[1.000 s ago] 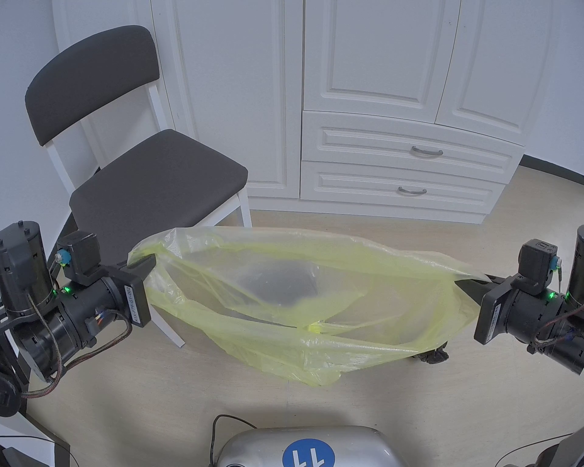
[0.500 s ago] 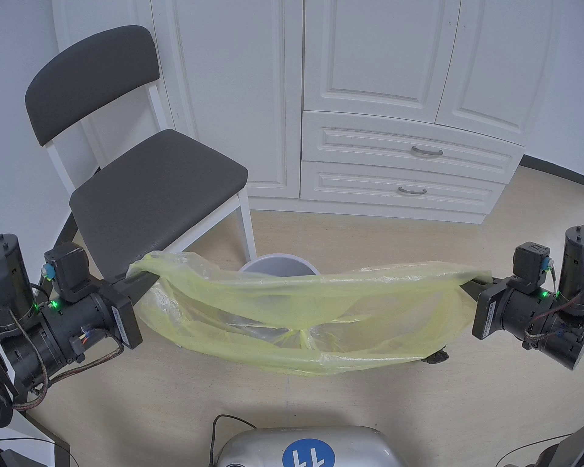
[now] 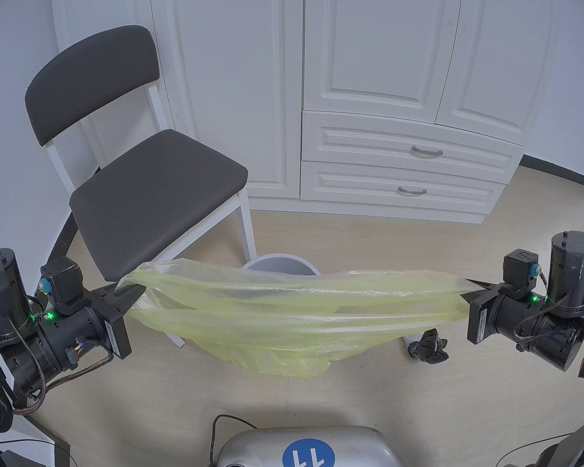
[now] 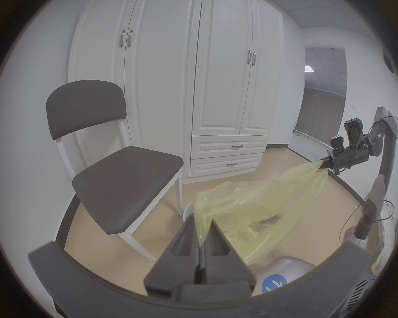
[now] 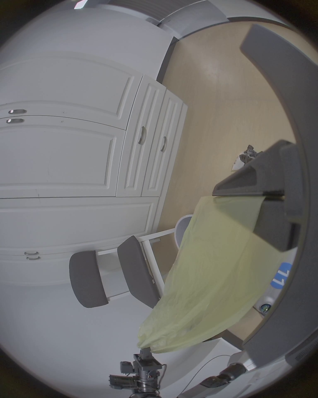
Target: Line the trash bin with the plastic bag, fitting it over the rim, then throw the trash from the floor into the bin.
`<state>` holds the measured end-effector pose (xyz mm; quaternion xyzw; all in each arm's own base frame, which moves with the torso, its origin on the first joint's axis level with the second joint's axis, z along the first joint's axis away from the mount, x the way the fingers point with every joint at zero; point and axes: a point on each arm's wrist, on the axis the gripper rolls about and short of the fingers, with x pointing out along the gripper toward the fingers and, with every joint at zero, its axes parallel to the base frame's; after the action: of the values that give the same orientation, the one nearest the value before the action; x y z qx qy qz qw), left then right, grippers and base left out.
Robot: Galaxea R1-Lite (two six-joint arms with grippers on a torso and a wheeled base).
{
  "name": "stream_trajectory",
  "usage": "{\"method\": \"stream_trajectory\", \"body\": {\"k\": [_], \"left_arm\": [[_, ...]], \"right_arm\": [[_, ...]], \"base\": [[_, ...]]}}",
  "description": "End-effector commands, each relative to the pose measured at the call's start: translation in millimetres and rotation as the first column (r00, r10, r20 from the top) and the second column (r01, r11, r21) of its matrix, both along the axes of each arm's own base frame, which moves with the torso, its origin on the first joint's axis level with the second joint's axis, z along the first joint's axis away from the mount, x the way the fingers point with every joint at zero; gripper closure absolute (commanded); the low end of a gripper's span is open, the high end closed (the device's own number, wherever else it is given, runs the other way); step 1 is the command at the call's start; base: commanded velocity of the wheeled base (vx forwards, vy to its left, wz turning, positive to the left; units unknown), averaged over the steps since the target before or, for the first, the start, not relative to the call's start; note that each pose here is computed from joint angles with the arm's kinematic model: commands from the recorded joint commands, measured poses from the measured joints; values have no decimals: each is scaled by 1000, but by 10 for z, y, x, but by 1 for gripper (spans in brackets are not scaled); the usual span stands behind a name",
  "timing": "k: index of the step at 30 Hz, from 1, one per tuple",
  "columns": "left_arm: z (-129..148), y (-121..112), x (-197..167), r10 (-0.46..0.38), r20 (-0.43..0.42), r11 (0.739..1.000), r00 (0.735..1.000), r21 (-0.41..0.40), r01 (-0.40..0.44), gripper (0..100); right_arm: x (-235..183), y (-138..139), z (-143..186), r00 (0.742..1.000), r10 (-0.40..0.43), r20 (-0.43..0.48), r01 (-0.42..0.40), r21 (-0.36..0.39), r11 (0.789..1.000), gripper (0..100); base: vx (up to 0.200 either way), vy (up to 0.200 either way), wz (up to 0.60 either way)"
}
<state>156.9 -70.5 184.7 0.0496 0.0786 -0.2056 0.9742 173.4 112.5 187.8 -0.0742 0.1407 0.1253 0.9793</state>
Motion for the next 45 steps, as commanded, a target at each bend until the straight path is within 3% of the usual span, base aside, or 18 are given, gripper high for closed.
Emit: {"method": "stream_trajectory", "body": {"k": [1,17,22,27,37,42,45], "left_arm": [[-21,-11,29,4,-12,1000,1000,4,-4,100],[38,63,-75,27,27,999,999,-19,-26,100],[78,94,-89,46,44,999,998,-28,-44,100],[70,103,-68,52,38,998,998,-26,-51,100],[55,97,-55,50,32,999,998,-22,-49,100],[9,22,117,46,-7,999,999,0,-46,100],[11,-36,234,42,15,999,999,-3,-42,100]], "right_arm": [[-48,-38,9,1000,-10,14,10,-14,1000,100],[-109,-59,-100,1000,-27,-4,26,-73,997,100],[-239,-126,-128,997,-75,19,76,-108,991,100],[-316,-137,-46,997,-47,58,52,-100,994,100],[-317,-106,-82,999,-26,43,31,-107,994,100],[-173,8,-143,999,-39,26,41,-87,995,100],[-153,24,-172,998,-40,38,43,-73,996,100]], "base": [[0,0,0],[0,0,0],[0,0,0],[0,0,0],[0,0,0],[0,0,0],[0,0,0]]}}
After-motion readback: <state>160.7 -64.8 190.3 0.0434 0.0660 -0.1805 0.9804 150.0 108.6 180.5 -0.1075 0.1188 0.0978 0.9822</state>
